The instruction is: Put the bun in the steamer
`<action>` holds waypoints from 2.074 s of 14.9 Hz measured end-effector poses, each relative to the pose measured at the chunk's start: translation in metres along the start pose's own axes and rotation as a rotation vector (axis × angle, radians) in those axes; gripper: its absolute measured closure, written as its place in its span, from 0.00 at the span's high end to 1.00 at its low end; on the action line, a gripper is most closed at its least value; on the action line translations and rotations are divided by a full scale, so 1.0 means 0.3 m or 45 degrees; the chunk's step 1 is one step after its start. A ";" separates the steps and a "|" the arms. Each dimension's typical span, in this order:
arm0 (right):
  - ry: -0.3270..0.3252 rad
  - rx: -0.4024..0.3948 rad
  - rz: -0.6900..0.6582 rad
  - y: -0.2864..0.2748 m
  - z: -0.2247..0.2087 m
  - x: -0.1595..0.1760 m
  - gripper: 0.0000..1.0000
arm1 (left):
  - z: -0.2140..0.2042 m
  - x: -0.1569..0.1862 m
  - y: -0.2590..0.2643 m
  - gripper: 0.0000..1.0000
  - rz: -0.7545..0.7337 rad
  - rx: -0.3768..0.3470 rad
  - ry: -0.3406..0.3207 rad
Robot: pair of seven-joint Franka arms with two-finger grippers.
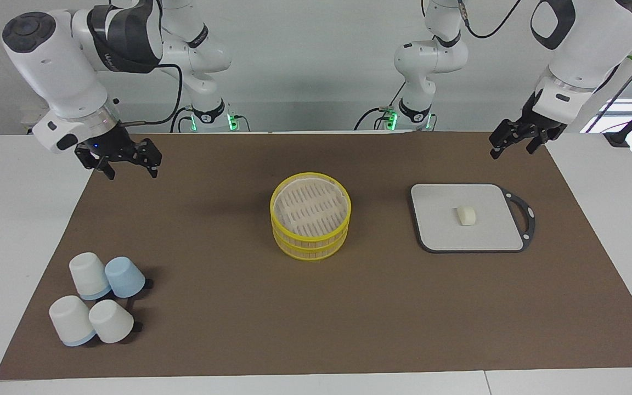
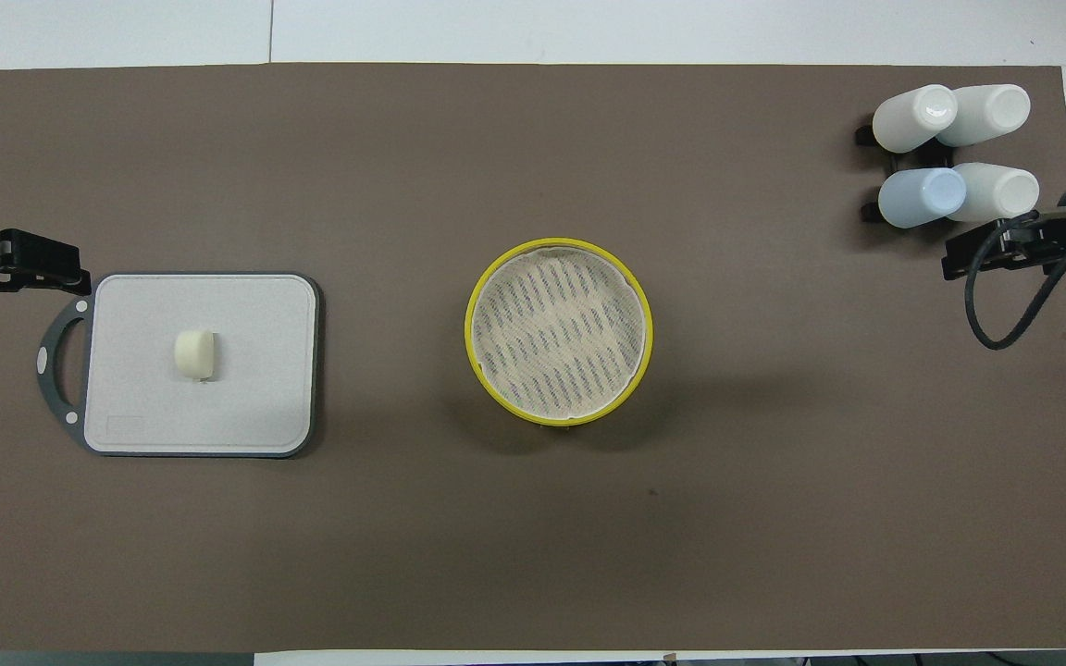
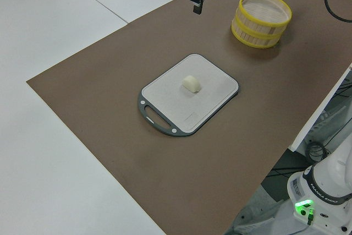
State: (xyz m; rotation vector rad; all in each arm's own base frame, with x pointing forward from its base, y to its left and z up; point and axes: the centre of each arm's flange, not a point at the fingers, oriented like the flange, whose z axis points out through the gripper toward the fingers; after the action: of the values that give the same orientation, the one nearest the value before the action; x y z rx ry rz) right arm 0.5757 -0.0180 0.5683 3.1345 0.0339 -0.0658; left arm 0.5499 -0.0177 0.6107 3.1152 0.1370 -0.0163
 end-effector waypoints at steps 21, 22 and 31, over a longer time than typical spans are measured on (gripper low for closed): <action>0.000 0.000 0.000 0.000 0.000 0.000 1.00 | 0.060 0.023 -0.059 1.00 -0.043 -0.003 0.026; 0.000 0.000 0.000 0.000 0.000 0.000 1.00 | 0.102 0.026 -0.063 1.00 -0.046 -0.002 0.025; -0.004 0.000 -0.007 -0.011 0.000 -0.002 1.00 | 0.520 0.002 -0.090 1.00 -0.062 0.001 0.019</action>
State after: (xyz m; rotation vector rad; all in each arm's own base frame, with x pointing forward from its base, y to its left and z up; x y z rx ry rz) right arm 0.5752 -0.0148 0.5684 3.1346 0.0429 -0.0708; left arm 0.5466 0.0055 0.4541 3.1128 0.2130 0.0062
